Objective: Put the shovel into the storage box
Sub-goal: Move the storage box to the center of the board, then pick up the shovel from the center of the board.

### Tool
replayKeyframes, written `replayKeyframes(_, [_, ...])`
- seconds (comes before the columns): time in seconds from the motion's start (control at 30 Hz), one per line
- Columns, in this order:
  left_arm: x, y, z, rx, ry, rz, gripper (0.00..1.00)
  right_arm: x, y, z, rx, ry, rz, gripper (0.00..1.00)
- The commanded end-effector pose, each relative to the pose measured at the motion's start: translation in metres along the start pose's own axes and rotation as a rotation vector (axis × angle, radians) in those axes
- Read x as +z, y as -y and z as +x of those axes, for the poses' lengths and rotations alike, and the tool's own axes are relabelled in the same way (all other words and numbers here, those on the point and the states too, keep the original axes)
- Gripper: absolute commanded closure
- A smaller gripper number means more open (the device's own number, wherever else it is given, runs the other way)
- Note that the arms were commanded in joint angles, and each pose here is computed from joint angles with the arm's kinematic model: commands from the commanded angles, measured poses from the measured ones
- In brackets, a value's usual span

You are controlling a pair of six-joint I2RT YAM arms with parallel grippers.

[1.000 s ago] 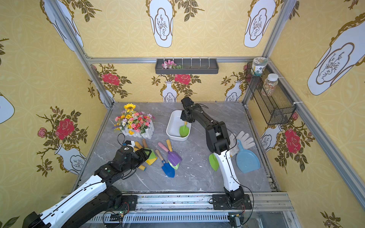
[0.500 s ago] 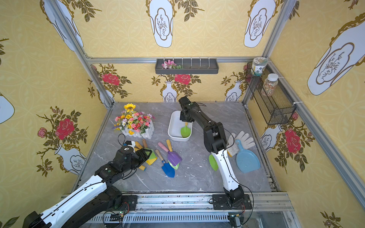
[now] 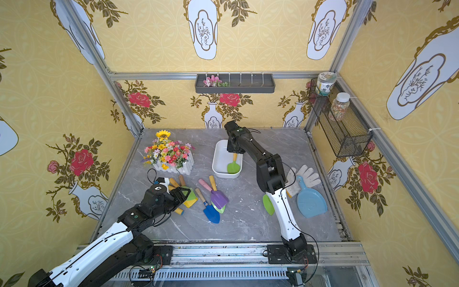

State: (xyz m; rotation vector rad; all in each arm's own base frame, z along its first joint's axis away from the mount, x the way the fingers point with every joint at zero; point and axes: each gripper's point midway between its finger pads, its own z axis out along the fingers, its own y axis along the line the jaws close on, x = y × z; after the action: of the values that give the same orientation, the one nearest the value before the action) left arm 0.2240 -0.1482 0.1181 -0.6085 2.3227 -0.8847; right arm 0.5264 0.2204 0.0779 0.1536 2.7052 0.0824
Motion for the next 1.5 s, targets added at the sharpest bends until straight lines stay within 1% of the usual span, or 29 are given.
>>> replayKeyframes(0.0, [-0.001,0.004,-0.004,0.026,0.004,-0.008,0.36,-0.021,0.000,-0.006,0.000,0.040,0.002,0.52])
replayKeyframes(0.13, [-0.004,0.009,-0.009,0.042,0.014,-0.018,0.36,-0.041,-0.006,-0.005,-0.013,0.062,-0.030,0.49])
replayKeyframes(0.47, [-0.009,0.018,-0.018,0.096,0.009,-0.070,0.38,-0.084,-0.016,0.031,-0.100,0.072,-0.098,0.44])
replayKeyframes(0.73, [-0.009,0.028,-0.023,0.144,-0.011,-0.099,0.38,-0.124,-0.026,0.073,-0.190,0.082,-0.178,0.40])
replayKeyframes(0.8, [-0.006,0.028,-0.021,0.150,-0.025,-0.105,0.39,-0.132,-0.028,0.086,-0.205,0.075,-0.209,0.40])
replayKeyframes(0.93, [0.003,0.032,-0.017,0.154,-0.063,-0.099,0.42,-0.146,-0.026,0.107,-0.216,0.072,-0.226,0.40])
replayKeyframes(1.07, [0.014,0.037,-0.011,0.162,-0.109,-0.085,0.43,-0.151,-0.012,0.126,-0.187,0.052,-0.231,0.42])
replayKeyframes(1.17, [0.024,0.041,-0.007,0.174,-0.146,-0.078,0.44,-0.146,0.010,0.141,-0.150,0.029,-0.186,0.42])
replayKeyframes(1.47, [0.054,0.062,0.006,0.218,-0.243,-0.033,0.44,-0.127,0.106,0.161,0.068,-0.037,-0.072,0.45])
